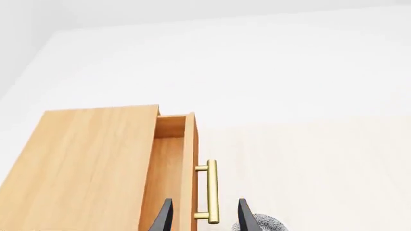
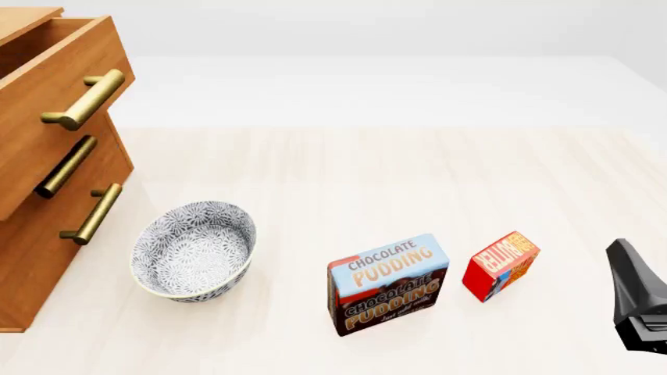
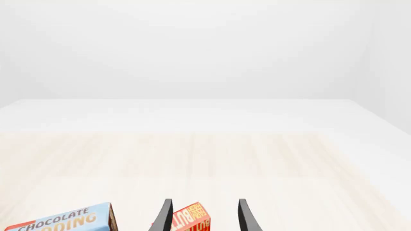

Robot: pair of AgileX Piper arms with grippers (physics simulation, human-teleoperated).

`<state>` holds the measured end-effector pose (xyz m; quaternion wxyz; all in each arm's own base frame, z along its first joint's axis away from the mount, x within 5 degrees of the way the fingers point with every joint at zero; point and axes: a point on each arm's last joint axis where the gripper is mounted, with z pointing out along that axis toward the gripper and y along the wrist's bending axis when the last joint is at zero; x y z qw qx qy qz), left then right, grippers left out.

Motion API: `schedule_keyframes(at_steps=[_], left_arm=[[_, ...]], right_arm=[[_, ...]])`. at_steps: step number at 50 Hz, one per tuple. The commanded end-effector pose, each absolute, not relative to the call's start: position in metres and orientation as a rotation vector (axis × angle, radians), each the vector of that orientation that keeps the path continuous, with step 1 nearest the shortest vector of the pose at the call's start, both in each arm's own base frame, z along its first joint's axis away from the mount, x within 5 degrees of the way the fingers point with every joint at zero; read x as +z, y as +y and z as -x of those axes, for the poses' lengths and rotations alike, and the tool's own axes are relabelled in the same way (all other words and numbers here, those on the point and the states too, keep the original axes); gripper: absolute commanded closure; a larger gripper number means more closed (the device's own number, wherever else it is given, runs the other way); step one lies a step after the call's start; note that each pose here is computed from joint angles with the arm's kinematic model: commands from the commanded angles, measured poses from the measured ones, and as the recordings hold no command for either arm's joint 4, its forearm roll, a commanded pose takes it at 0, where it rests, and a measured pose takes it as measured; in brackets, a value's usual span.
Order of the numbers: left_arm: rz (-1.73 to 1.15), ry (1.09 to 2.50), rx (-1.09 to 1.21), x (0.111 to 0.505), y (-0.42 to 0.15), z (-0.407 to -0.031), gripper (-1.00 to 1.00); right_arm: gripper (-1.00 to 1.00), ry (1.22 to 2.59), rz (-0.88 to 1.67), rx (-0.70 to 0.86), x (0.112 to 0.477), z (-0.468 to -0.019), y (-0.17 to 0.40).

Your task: Put the butter at the back in the top drawer of the cabinet and close it.

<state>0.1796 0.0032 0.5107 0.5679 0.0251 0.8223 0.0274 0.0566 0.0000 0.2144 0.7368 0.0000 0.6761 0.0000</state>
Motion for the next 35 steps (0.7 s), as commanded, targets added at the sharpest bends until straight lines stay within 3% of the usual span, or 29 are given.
schedule_keyframes(at_steps=[1,35], left_arm=[[-0.036,1.949,0.062,0.503,0.005,-0.187,-1.00],[0.014,2.002,0.062,0.476,0.011,-0.208,-1.00]], right_arm=[[-1.00,1.485,0.000,0.000,0.214,-0.057,0.000],[-1.00,1.485,0.000,0.000,0.214,-0.057,0.000]])
